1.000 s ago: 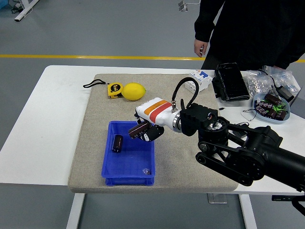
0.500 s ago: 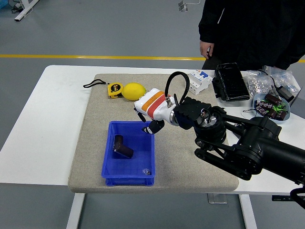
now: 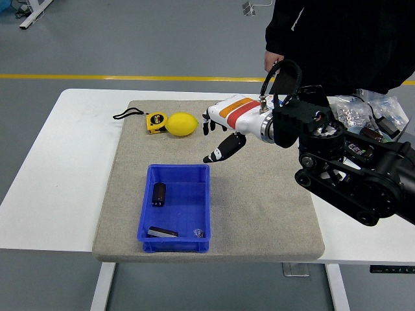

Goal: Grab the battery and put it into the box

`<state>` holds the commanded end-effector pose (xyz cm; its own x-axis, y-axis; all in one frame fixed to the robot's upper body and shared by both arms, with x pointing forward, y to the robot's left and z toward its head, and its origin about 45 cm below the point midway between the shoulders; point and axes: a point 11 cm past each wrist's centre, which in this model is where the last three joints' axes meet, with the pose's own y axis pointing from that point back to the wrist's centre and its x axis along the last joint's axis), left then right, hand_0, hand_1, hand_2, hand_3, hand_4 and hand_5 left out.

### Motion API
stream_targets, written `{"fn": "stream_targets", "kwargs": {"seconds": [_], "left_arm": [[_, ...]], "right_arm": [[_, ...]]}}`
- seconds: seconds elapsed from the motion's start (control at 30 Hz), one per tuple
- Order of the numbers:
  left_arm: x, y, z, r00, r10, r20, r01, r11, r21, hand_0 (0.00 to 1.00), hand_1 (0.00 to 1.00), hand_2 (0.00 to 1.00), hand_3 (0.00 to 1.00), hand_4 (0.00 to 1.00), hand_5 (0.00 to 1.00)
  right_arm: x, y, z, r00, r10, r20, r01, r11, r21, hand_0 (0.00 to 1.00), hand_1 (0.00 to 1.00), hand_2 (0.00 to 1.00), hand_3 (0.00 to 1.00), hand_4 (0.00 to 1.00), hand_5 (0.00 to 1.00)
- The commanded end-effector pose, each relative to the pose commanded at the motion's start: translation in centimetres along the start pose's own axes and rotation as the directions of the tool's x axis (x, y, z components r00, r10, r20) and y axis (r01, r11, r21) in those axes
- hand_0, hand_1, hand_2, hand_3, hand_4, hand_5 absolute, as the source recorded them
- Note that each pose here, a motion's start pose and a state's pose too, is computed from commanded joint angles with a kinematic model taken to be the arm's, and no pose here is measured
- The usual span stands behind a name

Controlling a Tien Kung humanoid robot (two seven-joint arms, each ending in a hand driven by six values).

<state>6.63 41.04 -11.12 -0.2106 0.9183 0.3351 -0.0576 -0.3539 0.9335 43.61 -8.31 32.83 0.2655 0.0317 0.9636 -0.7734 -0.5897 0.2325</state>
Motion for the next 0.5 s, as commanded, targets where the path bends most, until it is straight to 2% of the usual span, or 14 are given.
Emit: {"fn": "stream_targets", "kwargs": {"seconds": [0.03,0.1,0.2,0.23,0.3,0.4,0.43,0.5], "left_arm": [[0.0,0.0,0.0,1.0,0.0,0.0,0.0,1.0,0.0,0.754,0.702,0.727,0.623,0.698,0.605],[-0.1,0.0,0.0,1.0,-0.001,0.0,0.001,1.0,0.001,0.754,0.702,0.727,0.623,0.698,0.605],[-0.2,0.0,-0.1,1.0,-0.003,0.001,0.003,1.0,0.002,0.754,0.702,0.727,0.623,0.698,0.605],[-0.2,0.0,-0.2,1.0,-0.004,-0.001,0.004,1.0,0.004,0.754,0.702,0.731,0.623,0.697,0.605],[-0.3,0.0,-0.4,1.0,-0.005,-0.003,0.005,1.0,0.005,0.754,0.702,0.731,0.623,0.697,0.605],[-0.4,0.0,-0.6,1.0,-0.007,-0.003,0.007,1.0,0.009,0.754,0.702,0.731,0.623,0.697,0.605],[-0.5,0.0,-0.6,1.0,-0.009,-0.004,0.009,1.0,0.01,0.754,0.702,0.731,0.623,0.697,0.605],[-0.6,0.0,-0.7,1.0,-0.011,-0.004,0.011,1.0,0.012,0.754,0.702,0.731,0.623,0.697,0.605]], "right_arm": [[0.5,0.2,0.4,0.999,0.018,0.026,-0.018,1.0,-0.005,0.533,0.624,0.741,0.912,0.998,0.653],[1.2,0.7,1.9,0.99,0.059,0.129,-0.057,0.998,-0.021,0.533,0.624,0.741,0.912,0.998,0.653],[1.0,1.4,4.1,0.951,0.099,0.292,-0.091,0.995,-0.039,0.533,0.624,0.741,0.912,0.998,0.653],[0.7,1.7,4.9,0.93,0.113,0.35,-0.104,0.994,-0.044,0.758,0.761,0.852,0.995,0.998,0.73],[0.0,2.2,6.2,0.886,0.132,0.444,-0.118,0.991,-0.06,0.758,0.761,0.852,0.995,0.998,0.73],[-1.9,3.2,8.4,0.789,0.151,0.596,-0.121,0.989,-0.09,0.758,0.761,0.852,0.995,0.998,0.73],[-2.6,3.6,9.1,0.747,0.159,0.645,-0.124,0.987,-0.1,0.88,0.858,0.906,0.998,0.998,0.816],[-3.8,4.3,10.2,0.667,0.174,0.724,-0.126,0.985,-0.12,0.88,0.858,0.906,0.998,0.998,0.816]]}}
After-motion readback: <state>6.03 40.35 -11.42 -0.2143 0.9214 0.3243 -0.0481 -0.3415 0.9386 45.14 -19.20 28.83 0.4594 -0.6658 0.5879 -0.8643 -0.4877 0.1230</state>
